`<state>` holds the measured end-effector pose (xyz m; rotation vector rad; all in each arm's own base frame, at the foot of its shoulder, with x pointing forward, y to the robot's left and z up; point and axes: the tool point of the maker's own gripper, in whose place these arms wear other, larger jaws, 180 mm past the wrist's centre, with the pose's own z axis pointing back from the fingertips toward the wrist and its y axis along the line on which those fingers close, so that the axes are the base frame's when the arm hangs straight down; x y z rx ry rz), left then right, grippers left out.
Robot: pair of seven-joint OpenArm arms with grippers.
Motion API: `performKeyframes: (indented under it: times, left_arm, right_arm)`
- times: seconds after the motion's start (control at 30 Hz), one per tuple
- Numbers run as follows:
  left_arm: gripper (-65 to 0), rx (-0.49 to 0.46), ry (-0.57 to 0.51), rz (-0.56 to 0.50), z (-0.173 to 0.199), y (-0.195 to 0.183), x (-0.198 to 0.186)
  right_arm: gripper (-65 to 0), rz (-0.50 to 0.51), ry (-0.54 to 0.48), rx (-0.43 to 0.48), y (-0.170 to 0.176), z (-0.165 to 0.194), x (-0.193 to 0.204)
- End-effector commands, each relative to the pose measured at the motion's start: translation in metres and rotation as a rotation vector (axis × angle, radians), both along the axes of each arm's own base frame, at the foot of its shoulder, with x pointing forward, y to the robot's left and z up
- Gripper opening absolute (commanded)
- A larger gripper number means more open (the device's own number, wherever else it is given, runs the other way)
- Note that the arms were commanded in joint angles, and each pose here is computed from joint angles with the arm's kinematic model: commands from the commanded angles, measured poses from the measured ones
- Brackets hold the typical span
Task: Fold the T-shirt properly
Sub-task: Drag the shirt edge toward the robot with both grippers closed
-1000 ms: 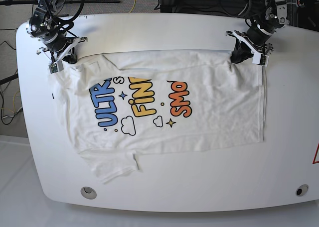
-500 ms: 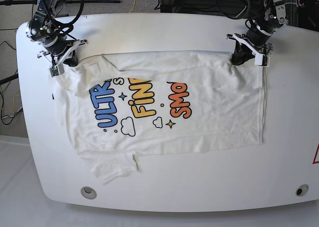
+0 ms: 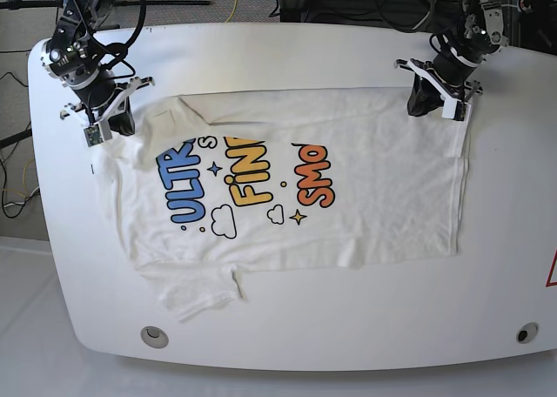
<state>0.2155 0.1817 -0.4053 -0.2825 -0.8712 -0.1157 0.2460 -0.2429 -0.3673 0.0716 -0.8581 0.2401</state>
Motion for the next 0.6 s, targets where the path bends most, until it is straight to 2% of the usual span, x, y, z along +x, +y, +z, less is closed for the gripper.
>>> performKeyframes:
  times: [0.0, 0.2, 0.33, 0.4, 0.57]
  left_arm:
    - [-64.1, 0.002, -0.033, 0.006, 0.009, 0.003, 0.007]
    - [-63.1, 0.012, -0.087, 0.021, 0.024, 0.006, 0.022]
    - [-62.8, 0.017, -0.091, 0.026, 0.026, 0.008, 0.021]
    - [-62.5, 0.037, -0.108, 0.057, 0.033, 0.023, 0.019]
    - [-62.1, 0.049, -0.105, 0.084, 0.035, 0.031, 0.012]
  right_arm:
    - [-65.0, 0.008, -0.054, -0.015, 0.0, 0.016, 0.01]
    - [-65.0, -0.014, -0.035, -0.03, -0.011, 0.016, 0.029]
    - [-65.0, -0.032, -0.007, -0.027, -0.017, 0.012, 0.032]
    - [-64.8, -0.045, -0.024, -0.019, -0.021, 0.018, 0.031]
    - [-64.8, -0.065, -0.028, -0.011, -0.027, 0.018, 0.027]
